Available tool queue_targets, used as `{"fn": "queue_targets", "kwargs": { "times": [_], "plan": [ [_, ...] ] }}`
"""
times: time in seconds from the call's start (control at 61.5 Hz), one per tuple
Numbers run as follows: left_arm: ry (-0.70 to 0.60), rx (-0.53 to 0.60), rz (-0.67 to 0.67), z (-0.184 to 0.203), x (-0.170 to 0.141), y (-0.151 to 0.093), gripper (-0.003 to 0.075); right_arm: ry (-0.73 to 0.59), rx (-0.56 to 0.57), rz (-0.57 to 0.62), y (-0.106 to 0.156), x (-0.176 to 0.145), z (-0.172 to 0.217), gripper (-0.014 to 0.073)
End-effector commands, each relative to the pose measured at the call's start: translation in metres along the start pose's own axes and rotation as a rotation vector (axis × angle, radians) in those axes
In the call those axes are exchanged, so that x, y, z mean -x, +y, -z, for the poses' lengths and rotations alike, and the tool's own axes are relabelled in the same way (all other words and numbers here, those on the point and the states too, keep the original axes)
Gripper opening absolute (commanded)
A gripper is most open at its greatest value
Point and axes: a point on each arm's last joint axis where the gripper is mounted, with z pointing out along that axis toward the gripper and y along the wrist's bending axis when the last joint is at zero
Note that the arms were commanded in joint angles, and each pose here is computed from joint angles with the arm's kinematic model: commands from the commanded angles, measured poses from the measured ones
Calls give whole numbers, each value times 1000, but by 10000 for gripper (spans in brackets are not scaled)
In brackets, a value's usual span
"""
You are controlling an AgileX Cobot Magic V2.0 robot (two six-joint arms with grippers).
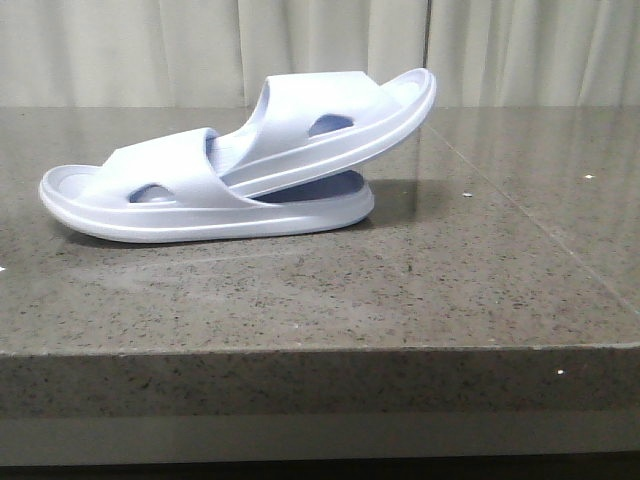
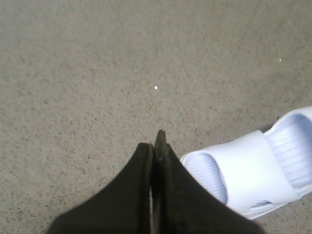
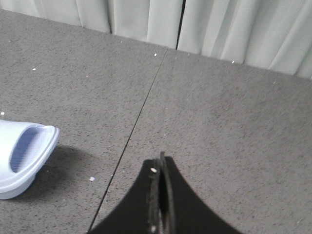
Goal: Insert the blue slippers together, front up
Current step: 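Open the left gripper and pull it back from the slippers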
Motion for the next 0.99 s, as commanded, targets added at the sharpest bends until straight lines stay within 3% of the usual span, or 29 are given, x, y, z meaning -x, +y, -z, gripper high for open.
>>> {"fn": "queue_targets", "kwargs": {
  "times": [0.0,0.211,0.52,0.699,0.976],
  "plan": [
    [-207,49,-3,29,2,-3,-19,-138,-44,66,4,3,9,-59],
    [-363,66,-37,56,-48,-14,-19,-275,-36,133,25,-38,27,-59],
    [-452,56,-49,70,-131,-22,-19,-362,-76,126,38,-120,52,-59],
    [-541,62,-55,83,-148,-24,-19,-373,-78,128,41,-135,56,-59],
    [-554,55,-47,85,-149,-25,-19,-372,-76,125,41,-135,56,-59]
  ]
}}
